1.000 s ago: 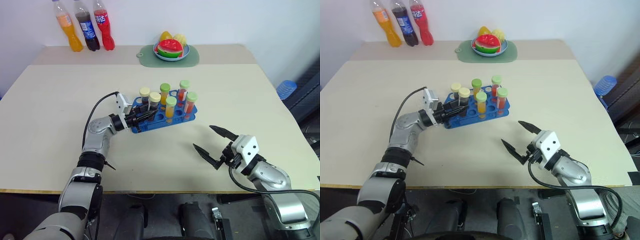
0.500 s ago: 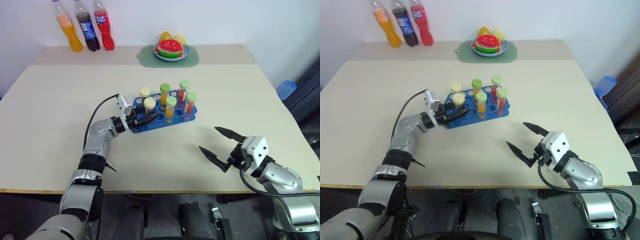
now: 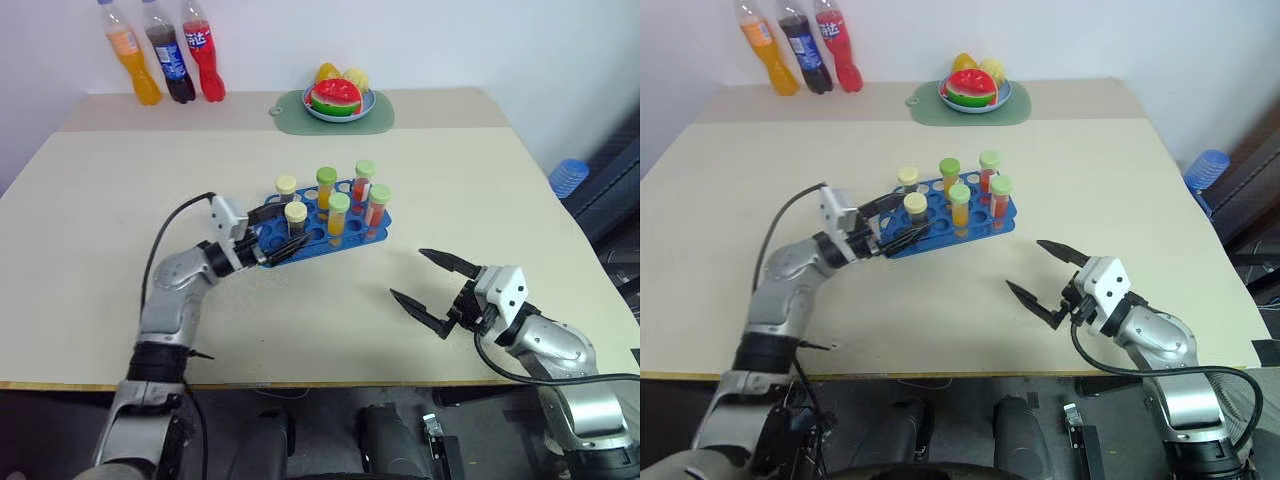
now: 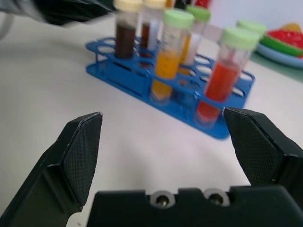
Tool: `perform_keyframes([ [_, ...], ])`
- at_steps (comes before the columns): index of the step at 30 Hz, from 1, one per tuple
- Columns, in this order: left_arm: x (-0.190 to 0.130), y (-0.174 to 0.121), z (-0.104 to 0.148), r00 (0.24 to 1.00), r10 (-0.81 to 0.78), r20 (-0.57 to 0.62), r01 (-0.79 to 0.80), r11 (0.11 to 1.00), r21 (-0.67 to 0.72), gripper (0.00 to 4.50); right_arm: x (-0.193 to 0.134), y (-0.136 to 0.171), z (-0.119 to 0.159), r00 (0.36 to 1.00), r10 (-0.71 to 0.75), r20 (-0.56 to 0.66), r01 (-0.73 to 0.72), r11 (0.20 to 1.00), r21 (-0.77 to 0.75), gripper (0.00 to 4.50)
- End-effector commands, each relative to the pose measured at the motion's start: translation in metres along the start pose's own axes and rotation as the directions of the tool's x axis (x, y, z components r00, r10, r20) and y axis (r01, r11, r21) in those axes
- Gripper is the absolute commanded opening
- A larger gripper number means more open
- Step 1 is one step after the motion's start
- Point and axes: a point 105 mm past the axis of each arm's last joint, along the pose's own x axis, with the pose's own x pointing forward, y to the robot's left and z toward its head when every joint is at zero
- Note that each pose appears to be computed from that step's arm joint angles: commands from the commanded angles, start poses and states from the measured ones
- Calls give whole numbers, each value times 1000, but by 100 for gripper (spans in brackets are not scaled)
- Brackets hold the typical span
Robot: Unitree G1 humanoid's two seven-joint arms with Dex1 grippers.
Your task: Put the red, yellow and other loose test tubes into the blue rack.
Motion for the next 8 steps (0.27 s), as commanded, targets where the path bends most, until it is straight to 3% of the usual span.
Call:
perform_keyframes([
  [1,-26,6,8,997,77,-1,-77,997,1,418,-7,-11,3,1000,-28,2,28,999,-34,450],
  [8,-69,0,-4,980,175,-95,-177,984,-11,418,-20,-24,-9,998,-49,-40,48,999,-21,450],
])
